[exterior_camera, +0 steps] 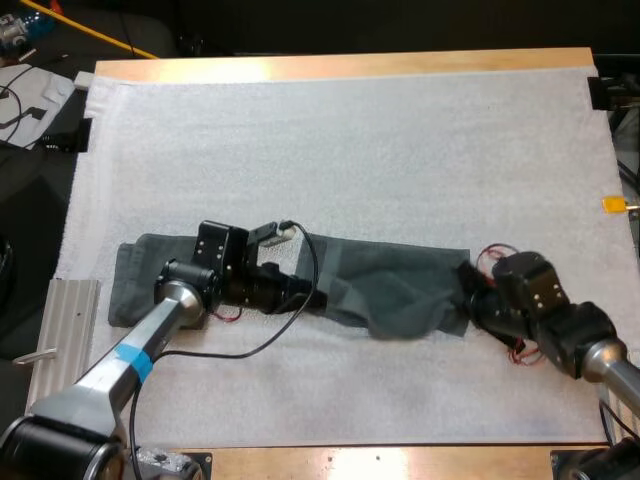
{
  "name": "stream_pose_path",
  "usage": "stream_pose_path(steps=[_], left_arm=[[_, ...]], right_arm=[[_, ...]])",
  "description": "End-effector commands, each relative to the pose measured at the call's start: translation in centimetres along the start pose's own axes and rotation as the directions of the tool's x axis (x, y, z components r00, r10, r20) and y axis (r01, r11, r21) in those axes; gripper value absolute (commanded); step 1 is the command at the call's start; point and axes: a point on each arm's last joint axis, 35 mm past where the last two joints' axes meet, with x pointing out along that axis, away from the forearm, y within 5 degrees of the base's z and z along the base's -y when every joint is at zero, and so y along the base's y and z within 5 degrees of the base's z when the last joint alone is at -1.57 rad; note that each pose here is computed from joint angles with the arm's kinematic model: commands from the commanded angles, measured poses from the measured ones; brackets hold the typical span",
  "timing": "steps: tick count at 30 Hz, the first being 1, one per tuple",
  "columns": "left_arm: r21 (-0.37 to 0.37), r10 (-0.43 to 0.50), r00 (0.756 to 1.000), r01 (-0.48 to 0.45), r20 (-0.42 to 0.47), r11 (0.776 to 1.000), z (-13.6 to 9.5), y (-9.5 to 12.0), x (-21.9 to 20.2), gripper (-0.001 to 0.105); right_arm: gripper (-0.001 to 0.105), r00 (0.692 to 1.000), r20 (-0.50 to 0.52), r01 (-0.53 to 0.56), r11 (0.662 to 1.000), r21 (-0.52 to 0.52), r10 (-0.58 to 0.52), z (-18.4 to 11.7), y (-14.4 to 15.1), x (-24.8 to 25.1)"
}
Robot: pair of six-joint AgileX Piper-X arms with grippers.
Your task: Pick towel from pile, fold and stack
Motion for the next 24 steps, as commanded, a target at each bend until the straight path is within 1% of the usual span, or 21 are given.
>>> stream_pose_path(steps=[1, 4, 6, 14, 21, 22, 23, 24], left_arm=[[0.01, -0.028, 0.998, 0.028, 0.047, 1.0, 1.0, -0.1, 0.2, 0.0], [0.013, -0.033, 0.996, 0.032, 0.081, 0.999, 1.6, 0.1, 0.1, 0.0], [0.015, -0.041, 0.997, 0.04, 0.062, 0.999, 1.5, 0.1, 0.3, 0.0], [0.064, -0.025, 0.989, 0.016, 0.144, 0.998, 2.5, 0.1, 0.2, 0.0], [0.081, -0.008, 0.982, -0.007, 0.188, 0.997, 3.0, 0.2, 0.0, 0.001], [0.085, -0.009, 0.982, -0.008, 0.19, 0.996, 3.0, 0.2, 0.0, 0.003], [0.083, -0.007, 0.982, -0.008, 0.189, 0.997, 3.0, 0.2, 0.0, 0.008], [0.082, -0.009, 0.981, -0.008, 0.194, 0.997, 3.1, 0.2, 0.0, 0.022]], right_arm=[[0.0, 0.999, 0.035, -0.028, 0.997, 0.077, 0.025, 1.7, -0.3, 0.4], [0.0, 0.998, 0.053, -0.041, 0.992, 0.116, 0.035, 2.7, -0.7, 0.8], [0.0, 0.998, 0.064, -0.033, 0.994, 0.1, 0.027, 2.6, -0.7, 0.7], [0.0, 0.99, 0.133, -0.068, 0.993, 0.096, 0.055, 3.5, -0.2, 1.4], [0.0, 0.985, 0.154, -0.091, 0.992, 0.084, 0.077, 3.9, 0.0, 2.1], [0.0, 0.985, 0.155, -0.093, 0.992, 0.083, 0.08, 3.9, 0.0, 2.2], [0.001, 0.984, 0.158, -0.098, 0.992, 0.081, 0.085, 4.0, 0.0, 2.3], [0.008, 0.981, 0.167, -0.113, 0.991, 0.076, 0.099, 4.1, 0.2, 2.3]])
